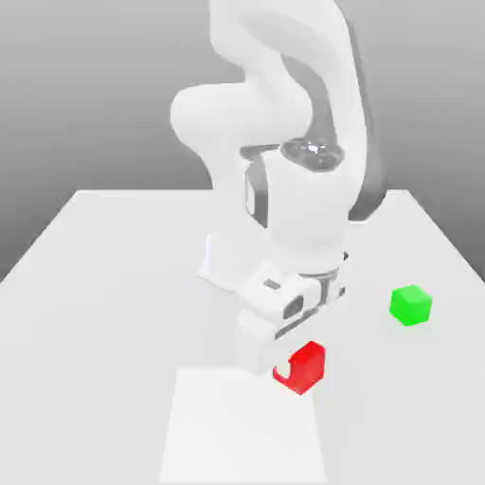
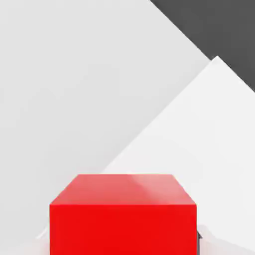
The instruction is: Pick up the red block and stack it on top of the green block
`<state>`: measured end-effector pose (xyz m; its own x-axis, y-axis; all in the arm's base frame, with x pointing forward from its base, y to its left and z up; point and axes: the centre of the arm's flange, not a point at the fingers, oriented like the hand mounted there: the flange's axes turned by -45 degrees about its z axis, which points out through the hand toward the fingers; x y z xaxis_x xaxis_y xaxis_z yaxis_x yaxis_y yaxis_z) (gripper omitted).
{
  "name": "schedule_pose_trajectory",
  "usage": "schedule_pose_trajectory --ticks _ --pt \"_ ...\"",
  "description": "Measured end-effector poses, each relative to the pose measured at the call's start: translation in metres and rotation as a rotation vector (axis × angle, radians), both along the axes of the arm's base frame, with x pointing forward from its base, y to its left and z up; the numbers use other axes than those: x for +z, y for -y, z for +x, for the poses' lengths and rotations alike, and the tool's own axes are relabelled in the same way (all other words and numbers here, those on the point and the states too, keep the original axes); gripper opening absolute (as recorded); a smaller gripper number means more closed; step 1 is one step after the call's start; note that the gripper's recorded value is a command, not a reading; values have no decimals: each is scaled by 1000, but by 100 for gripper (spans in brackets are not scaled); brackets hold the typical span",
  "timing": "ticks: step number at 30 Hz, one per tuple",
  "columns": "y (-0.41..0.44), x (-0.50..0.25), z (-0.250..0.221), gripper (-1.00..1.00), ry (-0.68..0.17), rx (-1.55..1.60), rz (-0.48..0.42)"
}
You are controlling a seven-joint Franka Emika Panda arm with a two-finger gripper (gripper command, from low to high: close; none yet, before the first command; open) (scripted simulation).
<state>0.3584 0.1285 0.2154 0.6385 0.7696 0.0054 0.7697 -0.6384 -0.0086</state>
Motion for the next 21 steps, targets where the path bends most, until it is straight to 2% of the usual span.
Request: schedule_pose_trajectory --ticks 6,13,20,21 --pt "-103 18 -78 -100 -5 204 11" --pt "-176 28 -199 -100 3 449 -6" --pt "-181 -23 -210 -100 9 470 -13" --pt "-180 -31 -210 100 7 468 -12"
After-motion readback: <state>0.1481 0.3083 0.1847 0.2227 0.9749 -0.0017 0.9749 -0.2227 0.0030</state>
